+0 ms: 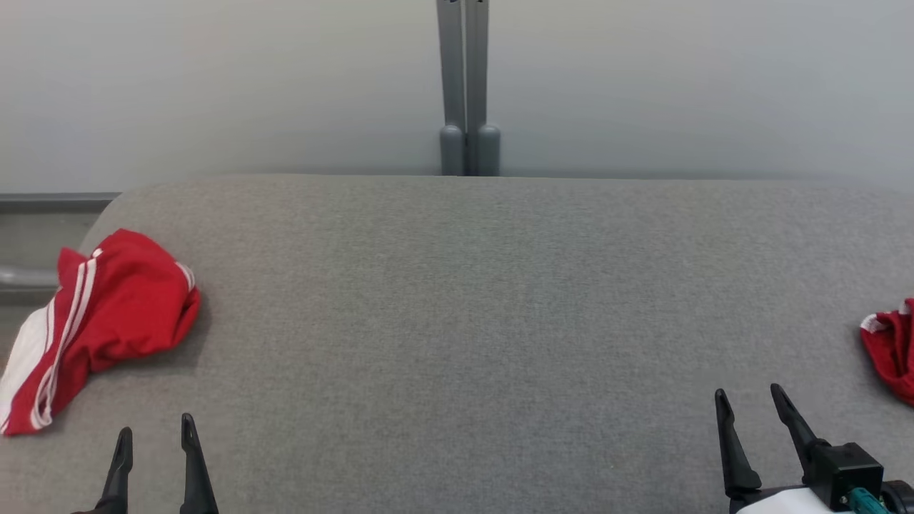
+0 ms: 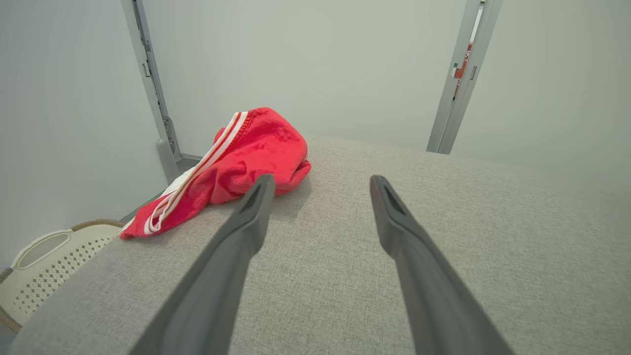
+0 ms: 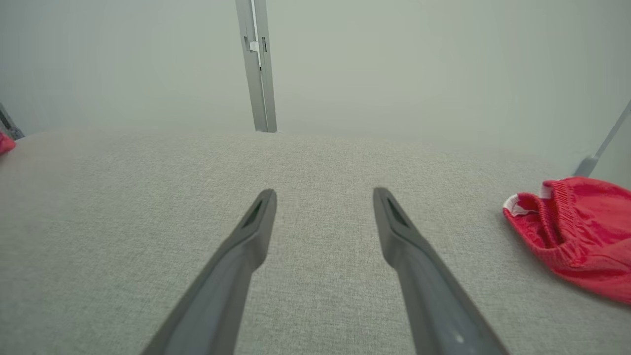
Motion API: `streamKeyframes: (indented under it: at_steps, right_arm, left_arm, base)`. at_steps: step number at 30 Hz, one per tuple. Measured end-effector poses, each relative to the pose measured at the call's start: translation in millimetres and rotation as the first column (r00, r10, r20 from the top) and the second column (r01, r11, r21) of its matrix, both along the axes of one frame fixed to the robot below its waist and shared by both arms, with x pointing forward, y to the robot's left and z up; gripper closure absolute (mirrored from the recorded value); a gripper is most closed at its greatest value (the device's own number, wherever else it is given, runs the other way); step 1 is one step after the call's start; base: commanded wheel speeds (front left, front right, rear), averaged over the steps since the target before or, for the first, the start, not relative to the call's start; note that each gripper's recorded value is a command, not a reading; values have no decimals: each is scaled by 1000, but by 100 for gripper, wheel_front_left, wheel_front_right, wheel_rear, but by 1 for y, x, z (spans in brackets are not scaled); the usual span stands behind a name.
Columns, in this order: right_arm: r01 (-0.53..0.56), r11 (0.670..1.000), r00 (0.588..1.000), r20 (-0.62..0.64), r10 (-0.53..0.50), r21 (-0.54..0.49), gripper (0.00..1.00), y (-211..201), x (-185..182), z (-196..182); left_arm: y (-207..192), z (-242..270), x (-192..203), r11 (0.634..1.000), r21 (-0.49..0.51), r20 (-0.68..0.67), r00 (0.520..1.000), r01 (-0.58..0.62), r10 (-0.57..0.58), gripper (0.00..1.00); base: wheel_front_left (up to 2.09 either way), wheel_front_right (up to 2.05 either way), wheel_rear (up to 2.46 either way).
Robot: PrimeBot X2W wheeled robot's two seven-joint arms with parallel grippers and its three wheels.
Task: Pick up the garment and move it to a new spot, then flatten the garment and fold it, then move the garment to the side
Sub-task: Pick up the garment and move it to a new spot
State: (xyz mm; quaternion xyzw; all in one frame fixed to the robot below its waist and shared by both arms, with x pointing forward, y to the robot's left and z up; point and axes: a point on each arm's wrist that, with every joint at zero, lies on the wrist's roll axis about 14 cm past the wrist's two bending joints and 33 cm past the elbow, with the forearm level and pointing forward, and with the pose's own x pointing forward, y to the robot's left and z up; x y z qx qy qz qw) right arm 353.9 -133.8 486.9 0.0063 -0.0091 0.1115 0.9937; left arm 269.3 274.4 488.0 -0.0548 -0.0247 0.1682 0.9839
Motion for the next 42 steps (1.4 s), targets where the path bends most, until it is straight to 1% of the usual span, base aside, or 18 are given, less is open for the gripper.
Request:
streamKeyframes:
  at_steps: [5, 10, 14, 17, 19, 21, 23, 25, 27, 29, 31, 35, 37, 39, 42]
  right_arm:
    - [-116, 993, 993, 2, 116, 13, 0, 39, 8, 2]
    - [-232, 973, 973, 12, 232, 13, 0, 79, 14, 6]
    - [-285, 958, 958, 19, 285, 10, 0, 97, 16, 8]
    - [-301, 954, 954, 13, 300, 11, 0, 102, 15, 6]
    - [-294, 956, 956, 4, 294, 10, 0, 100, 15, 3]
    - [-294, 956, 956, -2, 294, 3, 0, 99, 17, 1]
    - [-298, 955, 955, -1, 298, -6, 0, 102, 21, 0]
    - [-298, 955, 954, 17, 298, -13, 0, 104, 31, 3]
    - [-289, 957, 957, 28, 289, -17, 0, 102, 41, 5]
    - [-281, 959, 959, 30, 282, -21, 0, 99, 51, 3]
    - [-278, 960, 960, 22, 279, -23, 0, 98, 61, -3]
    - [-267, 964, 964, 1, 267, -17, 0, 93, 81, -17]
    - [-252, 968, 968, -14, 252, -10, 0, 89, 89, -25]
    - [-235, 972, 971, -43, 235, -5, 0, 83, 94, -38]
    - [-216, 976, 973, -88, 215, 3, 0, 75, 96, -56]
  left_arm:
    - [26, -1, -32, 994, 2, -2, 994, -112, 112, 0]
    - [53, -8, -78, 966, -8, -23, 966, -257, 257, 0]
    - [64, -8, -99, 948, -10, -20, 948, -319, 319, 0]
    - [67, -4, -102, 942, -18, -2, 942, -335, 335, 0]
    - [68, 3, -93, 944, -58, 33, 945, -324, 326, 0]
    - [63, 10, -72, 960, -74, 64, 960, -269, 274, 0]
    - [56, 5, -49, 975, -94, 27, 978, -203, 206, 0]
    - [60, 9, -20, 981, -118, -2, 988, -151, 152, 0]
    - [64, 12, 7, 990, -100, -57, 994, -95, 90, 0]
    - [64, 7, 33, 992, -121, -129, 991, -45, 29, 0]
    - [62, -2, 61, 989, -150, -214, 976, 2, -34, 0]
    - [68, -15, 108, 986, -162, -350, 932, 42, -98, 0]
    - [70, -26, 126, 983, -180, -405, 907, 46, -117, 0]
    - [76, -39, 139, 984, -175, -465, 877, 42, -120, 0]
    - [87, -67, 150, 983, -186, -562, 819, 5, -111, 0]
  base:
    - [0, 0, 0]
    - [0, 0, 0]
    - [0, 0, 0]
    - [0, 0, 0]
    - [0, 0, 0]
    - [0, 0, 0]
    - [0, 0, 0]
    - [0, 0, 0]
    - [0, 0, 0]
    - [0, 0, 0]
    - [0, 0, 0]
    - [0, 0, 0]
    - [0, 0, 0]
    - [0, 0, 0]
    - [0, 0, 0]
